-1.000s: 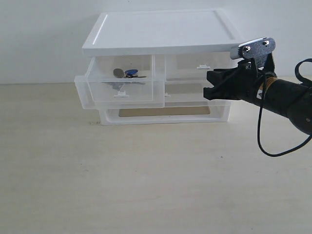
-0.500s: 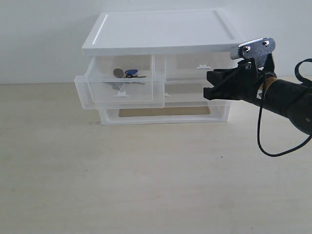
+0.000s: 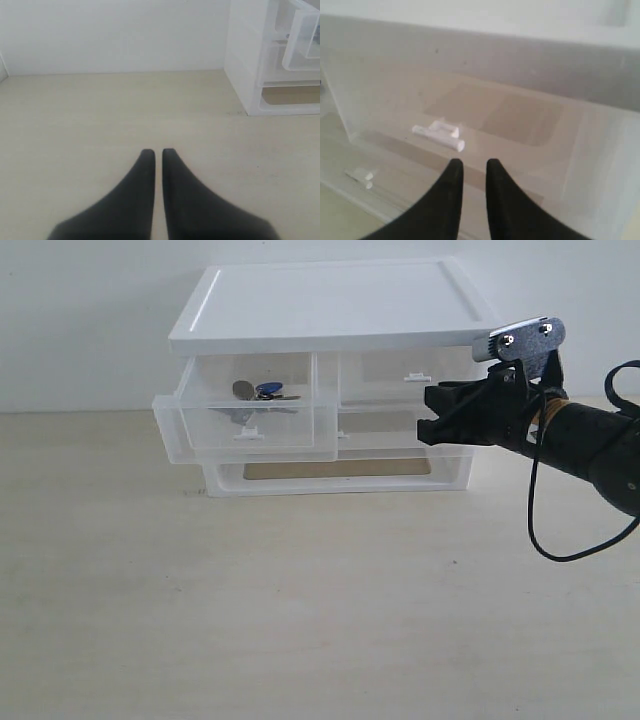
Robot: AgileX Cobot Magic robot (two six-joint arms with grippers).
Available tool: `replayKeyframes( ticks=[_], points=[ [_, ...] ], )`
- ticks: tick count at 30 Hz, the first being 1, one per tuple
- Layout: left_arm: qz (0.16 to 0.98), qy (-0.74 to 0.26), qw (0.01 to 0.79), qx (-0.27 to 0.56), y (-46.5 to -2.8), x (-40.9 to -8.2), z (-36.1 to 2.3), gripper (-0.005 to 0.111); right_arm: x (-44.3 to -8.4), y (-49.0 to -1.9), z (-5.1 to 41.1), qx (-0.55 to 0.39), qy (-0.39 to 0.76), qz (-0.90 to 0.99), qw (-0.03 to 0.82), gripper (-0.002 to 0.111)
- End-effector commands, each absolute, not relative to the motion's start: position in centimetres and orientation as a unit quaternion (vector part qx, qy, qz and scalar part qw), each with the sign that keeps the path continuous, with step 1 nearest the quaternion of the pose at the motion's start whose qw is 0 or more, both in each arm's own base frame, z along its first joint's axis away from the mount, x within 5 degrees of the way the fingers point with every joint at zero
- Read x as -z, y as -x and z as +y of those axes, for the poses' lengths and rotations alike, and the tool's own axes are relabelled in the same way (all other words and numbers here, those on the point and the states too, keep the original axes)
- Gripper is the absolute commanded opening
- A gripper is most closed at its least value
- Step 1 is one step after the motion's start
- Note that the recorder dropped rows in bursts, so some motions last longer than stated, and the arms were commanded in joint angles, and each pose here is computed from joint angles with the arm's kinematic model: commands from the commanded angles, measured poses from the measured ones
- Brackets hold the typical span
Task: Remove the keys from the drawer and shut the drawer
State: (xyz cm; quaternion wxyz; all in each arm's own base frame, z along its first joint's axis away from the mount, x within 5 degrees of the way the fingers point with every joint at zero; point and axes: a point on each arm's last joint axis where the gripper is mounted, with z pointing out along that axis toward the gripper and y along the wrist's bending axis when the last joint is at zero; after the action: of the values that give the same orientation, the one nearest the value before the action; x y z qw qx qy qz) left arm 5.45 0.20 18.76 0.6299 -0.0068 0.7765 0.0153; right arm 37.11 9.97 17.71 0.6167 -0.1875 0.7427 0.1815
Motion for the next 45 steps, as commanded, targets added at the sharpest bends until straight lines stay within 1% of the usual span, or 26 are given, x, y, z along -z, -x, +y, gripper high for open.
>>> replayKeyframes(
  ticks=[1, 25, 27, 32, 35, 38, 42, 45],
  points=[
    [0.778, 0.008, 0.628, -0.016, -5.4, -18.6, 0.2, 0.004, -18.3, -37.6, 9.1, -0.176, 0.147, 0.743, 0.629, 0.017],
    [0.778, 0.008, 0.628, -0.016, -5.4, -18.6, 0.2, 0.004, -18.3, -37.6, 9.1, -0.177, 0.146, 0.743, 0.628, 0.017],
    [0.778, 0.008, 0.628, -0.016, -5.4, -18.6, 0.2, 0.004, -18.2, -37.6, 9.1, -0.188, 0.133, 0.747, 0.624, 0.017],
    [0.778, 0.008, 0.628, -0.016, -5.4, -18.6, 0.2, 0.004, -17.7, -37.5, 9.1, -0.257, 0.036, 0.775, 0.576, 0.017],
    [0.778, 0.008, 0.628, -0.016, -5.4, -18.6, 0.2, 0.004, -17.3, -37.2, 9.5, -0.261, 0.065, 0.79, 0.55, 0.017],
    [0.778, 0.008, 0.628, -0.016, -5.4, -18.6, 0.2, 0.004, -17.2, -36.4, 10.1, -0.259, 0.134, 0.801, 0.524, 0.017],
    [0.778, 0.008, 0.628, -0.016, -5.4, -18.6, 0.2, 0.004, -18.2, -35.6, 10.6, -0.291, 0.15, 0.804, 0.496, 0.017],
    [0.778, 0.008, 0.628, -0.016, -5.4, -18.6, 0.2, 0.004, -19.7, -35.0, 10.8, -0.297, 0.167, 0.798, 0.498, 0.017]
  ],
)
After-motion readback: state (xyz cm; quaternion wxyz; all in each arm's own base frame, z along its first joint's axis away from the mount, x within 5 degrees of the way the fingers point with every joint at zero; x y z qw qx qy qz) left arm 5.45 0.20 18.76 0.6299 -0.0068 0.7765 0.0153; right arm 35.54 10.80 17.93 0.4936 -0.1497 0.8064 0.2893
